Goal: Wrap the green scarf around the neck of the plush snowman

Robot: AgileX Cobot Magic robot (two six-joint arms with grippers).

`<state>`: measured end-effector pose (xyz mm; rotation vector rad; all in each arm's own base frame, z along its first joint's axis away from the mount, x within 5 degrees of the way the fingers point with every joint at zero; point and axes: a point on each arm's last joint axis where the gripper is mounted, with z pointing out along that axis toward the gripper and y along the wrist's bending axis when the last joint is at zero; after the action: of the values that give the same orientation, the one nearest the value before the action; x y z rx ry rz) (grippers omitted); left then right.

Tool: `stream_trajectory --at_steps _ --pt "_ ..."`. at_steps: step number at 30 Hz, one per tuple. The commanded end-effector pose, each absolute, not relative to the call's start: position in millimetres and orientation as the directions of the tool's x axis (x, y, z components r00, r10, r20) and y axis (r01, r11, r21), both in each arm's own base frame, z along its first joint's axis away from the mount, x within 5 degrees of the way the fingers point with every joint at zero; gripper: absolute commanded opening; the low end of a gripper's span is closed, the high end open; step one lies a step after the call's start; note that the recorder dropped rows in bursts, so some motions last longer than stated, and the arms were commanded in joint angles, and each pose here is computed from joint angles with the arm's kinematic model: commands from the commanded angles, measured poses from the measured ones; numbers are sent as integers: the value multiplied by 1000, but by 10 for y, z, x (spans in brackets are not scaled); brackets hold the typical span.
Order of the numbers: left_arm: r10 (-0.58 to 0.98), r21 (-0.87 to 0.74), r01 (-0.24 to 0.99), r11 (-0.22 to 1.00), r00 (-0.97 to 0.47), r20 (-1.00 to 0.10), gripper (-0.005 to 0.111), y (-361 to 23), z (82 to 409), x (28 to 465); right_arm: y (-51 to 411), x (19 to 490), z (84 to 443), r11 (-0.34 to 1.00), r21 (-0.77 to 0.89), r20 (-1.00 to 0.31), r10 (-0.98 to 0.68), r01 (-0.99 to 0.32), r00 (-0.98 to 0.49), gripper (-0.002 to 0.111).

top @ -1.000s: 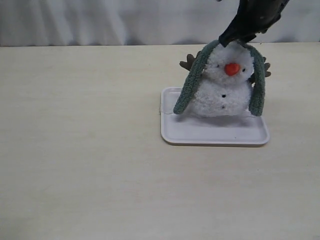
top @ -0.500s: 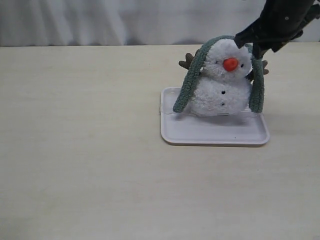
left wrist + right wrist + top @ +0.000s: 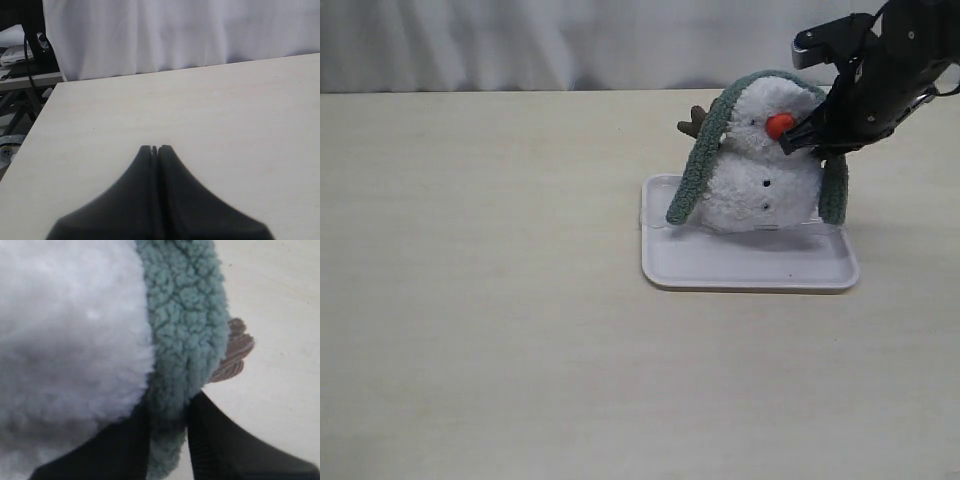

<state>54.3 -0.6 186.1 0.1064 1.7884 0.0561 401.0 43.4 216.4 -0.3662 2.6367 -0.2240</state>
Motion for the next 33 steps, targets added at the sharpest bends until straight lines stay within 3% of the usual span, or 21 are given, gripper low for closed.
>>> stream_trajectory --at_steps 1,6,10,16,20,26,33 --pt "97 91 36 995 -212 -972 0 -4 1857 543 385 4003 2132 941 -256 -420 -313 -219 -852 4" --pt "97 91 36 995 -212 -972 0 -4 1857 543 410 3965 2145 948 -226 -398 -301 -225 -866 4" --pt "97 91 36 995 -212 -972 0 -4 1857 543 469 3887 2200 942 -151 -297 -333 -300 -895 4" --pt "97 91 36 995 -212 -972 0 -4 1857 543 526 3807 2247 949 -57 -211 -316 -311 -925 4" --pt "97 91 36 995 -212 -972 0 -4 1857 543 556 3831 2084 959 -21 -215 -279 -281 -936 4" --pt "97 91 36 995 -212 -972 0 -4 1857 543 597 3810 1845 944 41 -101 -322 -328 -941 4" --pt "97 91 36 995 -212 -972 0 -4 1857 543 592 3883 1958 943 24 -136 -326 -332 -936 5"
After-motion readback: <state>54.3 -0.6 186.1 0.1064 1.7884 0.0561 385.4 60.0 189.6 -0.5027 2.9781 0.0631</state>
